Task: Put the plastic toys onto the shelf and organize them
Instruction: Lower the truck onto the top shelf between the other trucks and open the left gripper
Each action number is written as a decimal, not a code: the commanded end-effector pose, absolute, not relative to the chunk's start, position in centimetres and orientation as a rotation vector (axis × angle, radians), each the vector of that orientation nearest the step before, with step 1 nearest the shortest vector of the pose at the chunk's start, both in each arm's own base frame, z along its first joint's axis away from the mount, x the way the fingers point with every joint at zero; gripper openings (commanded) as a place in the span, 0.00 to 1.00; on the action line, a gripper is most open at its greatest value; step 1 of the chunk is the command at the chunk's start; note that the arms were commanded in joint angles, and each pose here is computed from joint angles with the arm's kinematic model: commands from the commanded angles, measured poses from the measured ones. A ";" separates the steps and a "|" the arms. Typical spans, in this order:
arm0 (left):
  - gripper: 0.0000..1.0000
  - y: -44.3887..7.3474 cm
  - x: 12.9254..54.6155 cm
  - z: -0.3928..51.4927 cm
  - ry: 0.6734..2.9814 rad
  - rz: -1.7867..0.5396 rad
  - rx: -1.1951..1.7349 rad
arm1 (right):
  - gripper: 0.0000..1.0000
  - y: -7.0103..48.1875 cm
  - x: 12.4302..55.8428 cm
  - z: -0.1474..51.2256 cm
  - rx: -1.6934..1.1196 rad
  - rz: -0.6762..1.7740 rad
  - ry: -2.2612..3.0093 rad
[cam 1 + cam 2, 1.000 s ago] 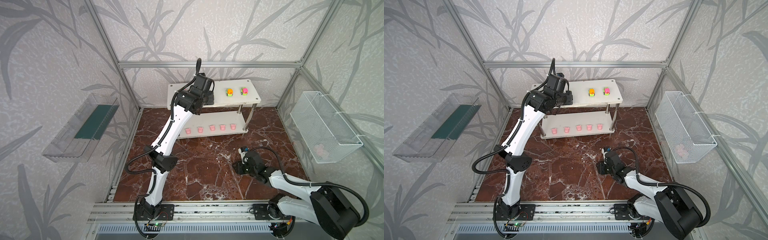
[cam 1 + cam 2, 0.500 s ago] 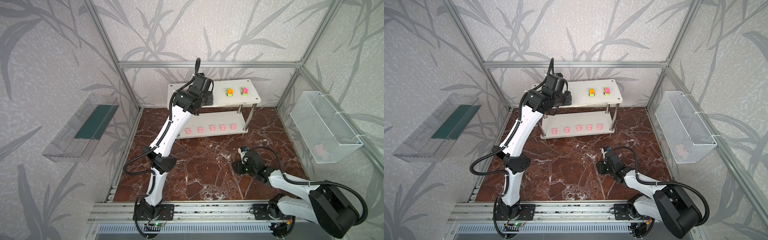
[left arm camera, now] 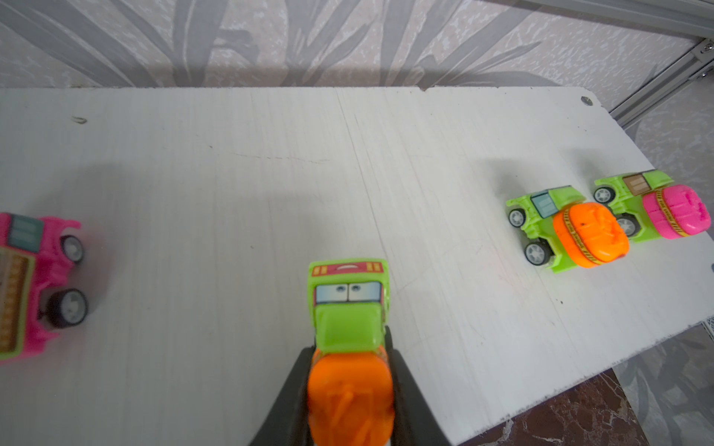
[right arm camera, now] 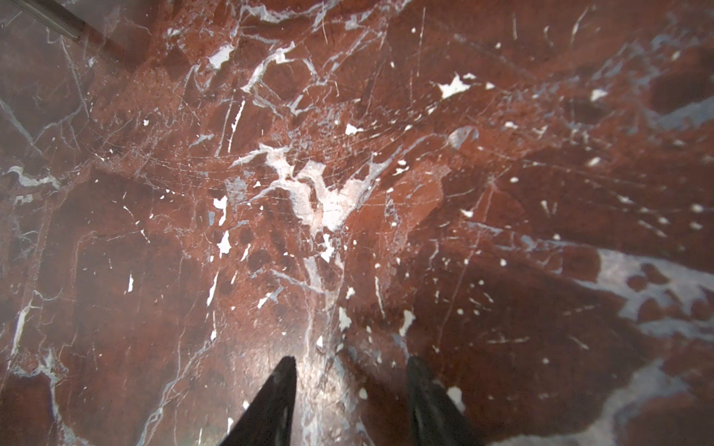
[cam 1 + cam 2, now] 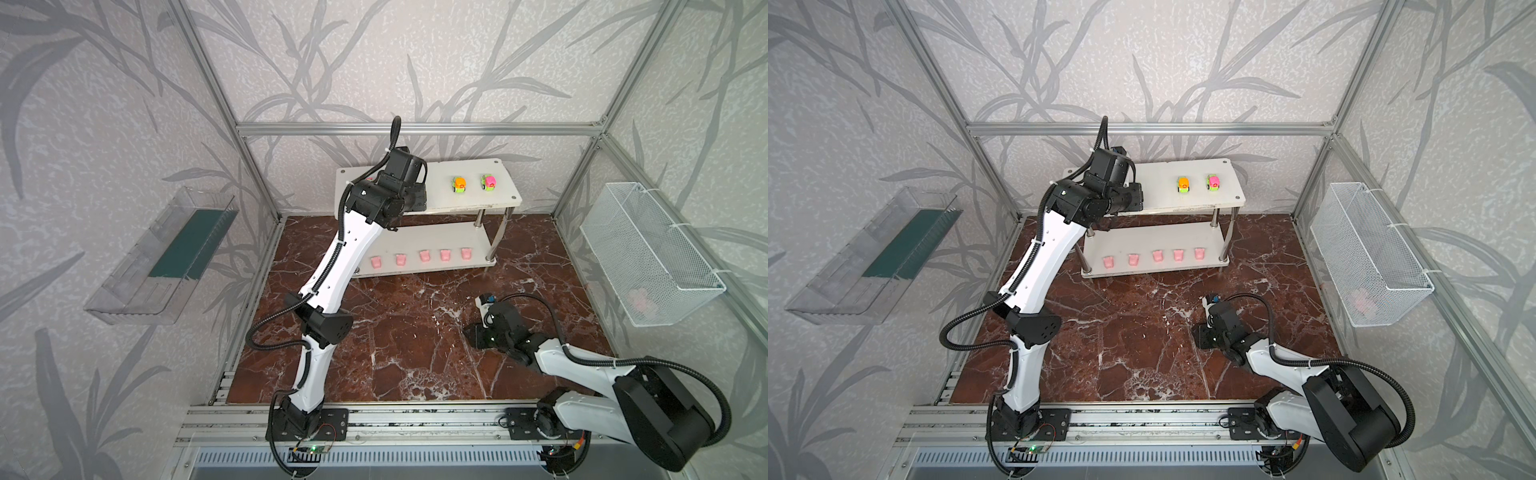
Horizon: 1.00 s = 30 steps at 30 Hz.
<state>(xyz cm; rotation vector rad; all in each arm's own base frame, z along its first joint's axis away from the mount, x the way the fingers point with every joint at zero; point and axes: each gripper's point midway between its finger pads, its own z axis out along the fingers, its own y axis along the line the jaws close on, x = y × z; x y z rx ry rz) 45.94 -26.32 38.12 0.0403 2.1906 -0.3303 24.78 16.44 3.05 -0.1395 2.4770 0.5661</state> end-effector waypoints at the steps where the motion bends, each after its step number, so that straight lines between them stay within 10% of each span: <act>1: 0.29 -26.4 45.6 37.8 2.207 -0.322 0.050 | 0.47 16.6 25.1 3.2 -0.137 0.577 2.469; 30: 0.35 -27.3 46.1 38.1 2.185 -0.375 0.043 | 0.47 16.7 25.1 2.8 -0.139 0.583 2.479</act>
